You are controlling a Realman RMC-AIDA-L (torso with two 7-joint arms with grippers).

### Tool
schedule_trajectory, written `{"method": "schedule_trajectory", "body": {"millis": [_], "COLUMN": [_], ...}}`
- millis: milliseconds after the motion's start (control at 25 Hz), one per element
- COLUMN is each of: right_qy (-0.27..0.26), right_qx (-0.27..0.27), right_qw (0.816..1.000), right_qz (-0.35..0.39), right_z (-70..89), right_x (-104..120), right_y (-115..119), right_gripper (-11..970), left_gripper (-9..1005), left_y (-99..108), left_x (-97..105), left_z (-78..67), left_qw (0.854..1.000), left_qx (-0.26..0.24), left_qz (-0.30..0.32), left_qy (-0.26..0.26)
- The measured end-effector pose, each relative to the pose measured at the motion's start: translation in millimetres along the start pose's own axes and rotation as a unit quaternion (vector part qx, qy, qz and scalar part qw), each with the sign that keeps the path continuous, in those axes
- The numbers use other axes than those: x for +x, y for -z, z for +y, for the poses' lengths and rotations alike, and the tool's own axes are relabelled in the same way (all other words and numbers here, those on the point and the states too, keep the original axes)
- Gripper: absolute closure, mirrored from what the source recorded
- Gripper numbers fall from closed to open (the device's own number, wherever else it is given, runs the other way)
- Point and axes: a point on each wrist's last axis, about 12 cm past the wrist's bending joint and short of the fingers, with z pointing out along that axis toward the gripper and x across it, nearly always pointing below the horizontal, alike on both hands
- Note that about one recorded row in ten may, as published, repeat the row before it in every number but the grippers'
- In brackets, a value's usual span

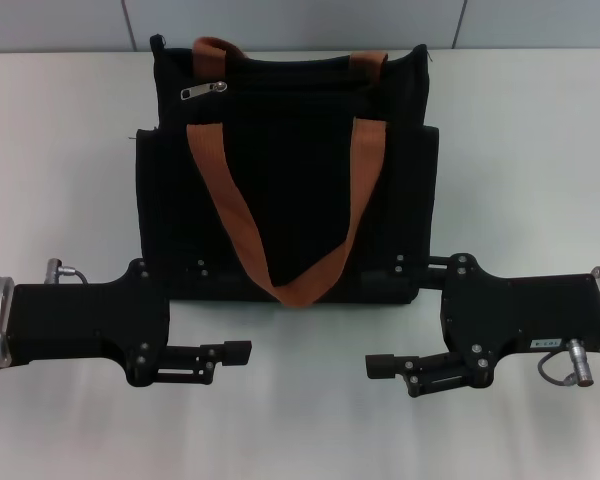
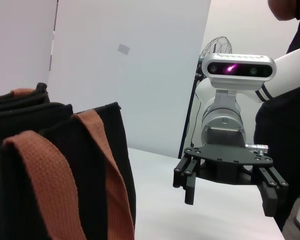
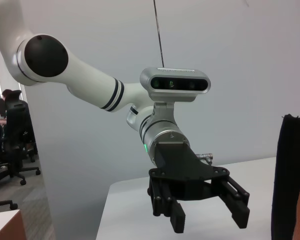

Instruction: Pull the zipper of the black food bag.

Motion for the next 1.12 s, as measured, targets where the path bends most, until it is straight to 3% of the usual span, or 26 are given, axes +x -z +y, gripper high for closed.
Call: {"method": "schedule_trajectory", "body": {"millis": [1120], "right_qy": [-0.001], "right_qx": [0.002], "right_qw": [1.000], "right_qz": [-0.002], "right_z": [-0.4], "right_x": [0.2], "right_y": [-1.1], "right_gripper": [133], "left_gripper": [320], "left_y": [0.0], "left_x": [-1.7], "left_z": [0.6], "left_qw": [1.000], "left_qx": [0.002], "left_qz": [-0.003], "left_qy": [-0.003]}}
